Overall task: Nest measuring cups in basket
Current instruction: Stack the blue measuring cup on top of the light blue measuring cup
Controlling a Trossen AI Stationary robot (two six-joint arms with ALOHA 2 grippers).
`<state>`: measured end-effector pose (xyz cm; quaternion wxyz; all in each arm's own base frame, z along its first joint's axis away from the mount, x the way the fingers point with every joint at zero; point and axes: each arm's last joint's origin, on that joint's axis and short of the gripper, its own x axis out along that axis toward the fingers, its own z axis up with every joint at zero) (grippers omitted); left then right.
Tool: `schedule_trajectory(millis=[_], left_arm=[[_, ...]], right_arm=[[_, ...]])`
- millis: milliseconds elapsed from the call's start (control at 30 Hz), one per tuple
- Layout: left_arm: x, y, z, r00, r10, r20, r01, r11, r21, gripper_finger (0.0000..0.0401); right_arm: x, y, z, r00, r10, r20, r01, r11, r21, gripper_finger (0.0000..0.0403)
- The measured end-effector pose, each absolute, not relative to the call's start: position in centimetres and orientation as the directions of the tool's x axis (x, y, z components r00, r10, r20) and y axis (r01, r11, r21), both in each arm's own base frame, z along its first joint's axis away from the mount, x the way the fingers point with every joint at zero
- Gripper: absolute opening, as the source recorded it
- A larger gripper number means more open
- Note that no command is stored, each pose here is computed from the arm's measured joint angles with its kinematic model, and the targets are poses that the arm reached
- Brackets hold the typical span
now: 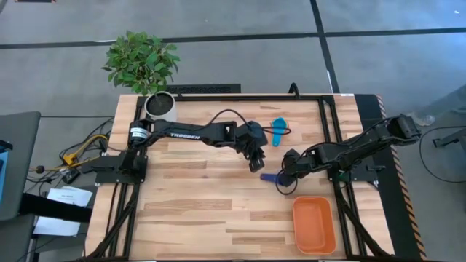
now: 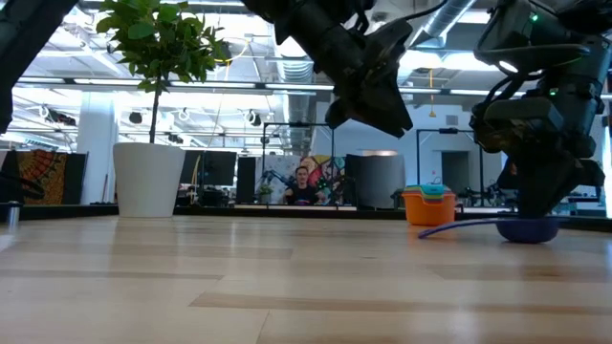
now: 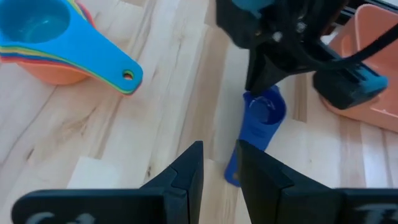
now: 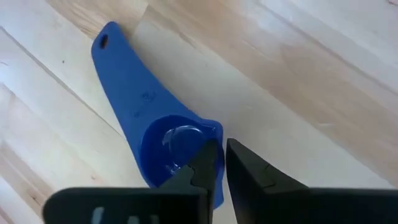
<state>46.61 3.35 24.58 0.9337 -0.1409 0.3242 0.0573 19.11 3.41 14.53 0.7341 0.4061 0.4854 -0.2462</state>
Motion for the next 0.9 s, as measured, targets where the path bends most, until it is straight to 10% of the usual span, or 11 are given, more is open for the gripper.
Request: schedule_trajectory(millis=[533,900], left_arm=[[46.4,4.0,24.3,0.767,0.030,-0.641,-0.202,0.959,-0.197,0.0082],[46.3,3.9,24.1,0.748,-0.182,-0.639,-0.057,0.941,-0.334,0.0100]], right_arm=[[19.1,3.4,14.5,0.405,0.027,-0.914,0.748,0.565,0.349,0.0007],[20.0,4.5,18.9,0.489,0.070,-0.870,0.480,0.811,0.335,0.0004]])
